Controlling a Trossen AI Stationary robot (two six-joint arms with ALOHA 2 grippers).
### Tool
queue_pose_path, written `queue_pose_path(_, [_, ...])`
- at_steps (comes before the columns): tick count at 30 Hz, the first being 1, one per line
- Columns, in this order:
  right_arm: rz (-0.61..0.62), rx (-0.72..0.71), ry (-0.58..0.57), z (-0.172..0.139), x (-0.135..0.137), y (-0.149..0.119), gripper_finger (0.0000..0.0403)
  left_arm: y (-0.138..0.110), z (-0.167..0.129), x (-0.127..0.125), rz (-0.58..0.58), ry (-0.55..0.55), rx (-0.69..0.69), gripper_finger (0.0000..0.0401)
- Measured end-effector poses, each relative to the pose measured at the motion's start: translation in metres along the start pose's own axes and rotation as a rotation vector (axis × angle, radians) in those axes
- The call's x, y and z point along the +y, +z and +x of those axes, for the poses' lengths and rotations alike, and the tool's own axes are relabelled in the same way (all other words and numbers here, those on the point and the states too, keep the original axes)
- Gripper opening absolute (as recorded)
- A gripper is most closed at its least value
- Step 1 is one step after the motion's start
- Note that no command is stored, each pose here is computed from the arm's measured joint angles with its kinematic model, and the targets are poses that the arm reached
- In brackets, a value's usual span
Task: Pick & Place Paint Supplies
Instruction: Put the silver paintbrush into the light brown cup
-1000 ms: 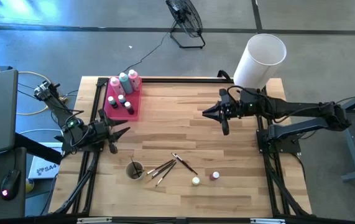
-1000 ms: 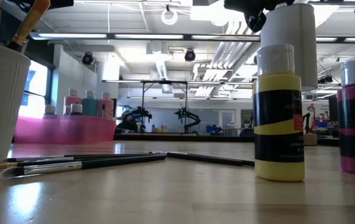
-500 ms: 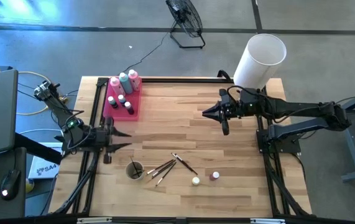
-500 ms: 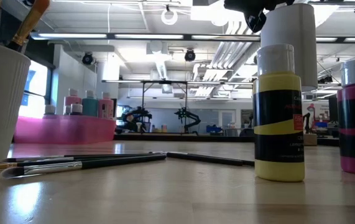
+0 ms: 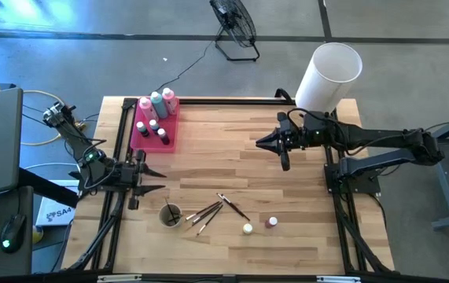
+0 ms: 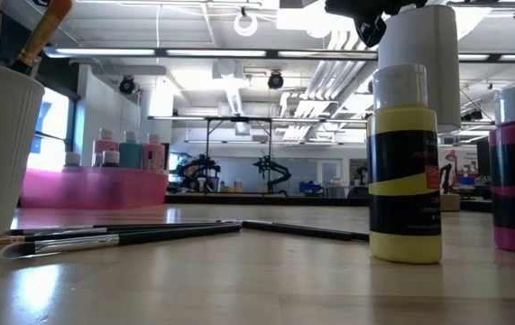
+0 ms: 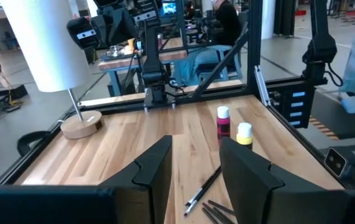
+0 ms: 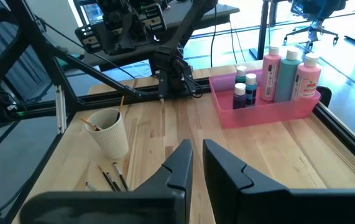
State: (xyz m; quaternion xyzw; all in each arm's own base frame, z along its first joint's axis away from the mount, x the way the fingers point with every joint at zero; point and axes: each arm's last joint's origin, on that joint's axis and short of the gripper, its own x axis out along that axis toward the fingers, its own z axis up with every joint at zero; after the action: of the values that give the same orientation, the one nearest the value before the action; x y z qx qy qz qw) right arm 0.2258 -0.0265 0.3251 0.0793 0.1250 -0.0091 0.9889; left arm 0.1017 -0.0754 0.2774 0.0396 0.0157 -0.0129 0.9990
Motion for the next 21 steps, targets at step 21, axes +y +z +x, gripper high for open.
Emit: queue_pose_path(21, [0.082, -0.03, 0.008, 0.0002, 0.0005, 0.003, 0.0032, 0.0004, 0.0001, -0.0002, -0.077, -0.004, -0.003, 0.0132])
